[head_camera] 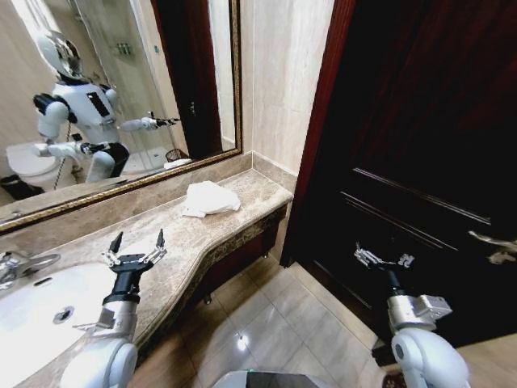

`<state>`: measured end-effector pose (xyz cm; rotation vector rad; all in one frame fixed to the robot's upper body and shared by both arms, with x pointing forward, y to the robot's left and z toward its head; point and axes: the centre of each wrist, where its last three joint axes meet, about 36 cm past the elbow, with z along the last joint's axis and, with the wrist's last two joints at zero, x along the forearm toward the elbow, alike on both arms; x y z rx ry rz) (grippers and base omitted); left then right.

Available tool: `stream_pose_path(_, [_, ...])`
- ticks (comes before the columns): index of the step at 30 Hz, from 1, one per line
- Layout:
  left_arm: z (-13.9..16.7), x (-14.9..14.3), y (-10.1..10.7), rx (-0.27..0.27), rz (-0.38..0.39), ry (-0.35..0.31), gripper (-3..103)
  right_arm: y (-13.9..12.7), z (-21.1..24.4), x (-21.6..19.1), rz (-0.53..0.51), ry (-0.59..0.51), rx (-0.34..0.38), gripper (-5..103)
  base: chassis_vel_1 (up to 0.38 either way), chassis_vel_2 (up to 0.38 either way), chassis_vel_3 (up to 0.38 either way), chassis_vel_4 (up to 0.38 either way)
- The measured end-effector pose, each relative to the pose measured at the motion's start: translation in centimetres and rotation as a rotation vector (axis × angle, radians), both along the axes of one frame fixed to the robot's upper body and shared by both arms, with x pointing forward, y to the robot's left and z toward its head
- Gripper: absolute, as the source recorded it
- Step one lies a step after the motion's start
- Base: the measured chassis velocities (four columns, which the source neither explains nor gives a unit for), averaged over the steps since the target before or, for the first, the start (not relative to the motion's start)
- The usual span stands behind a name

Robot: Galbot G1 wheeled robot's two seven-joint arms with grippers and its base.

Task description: Discard the used towel into the hamper.

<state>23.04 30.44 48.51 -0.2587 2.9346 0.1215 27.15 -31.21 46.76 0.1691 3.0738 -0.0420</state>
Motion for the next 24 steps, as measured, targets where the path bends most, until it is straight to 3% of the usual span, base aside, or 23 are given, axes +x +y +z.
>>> stream_pose_path(24, [0.80,0.27,0.17,-0.011,-0.001,0.031,100,0.43,0.26,0.66,0.016,0.004,0.020,100,-0.045,0.045,0.045,-0.046])
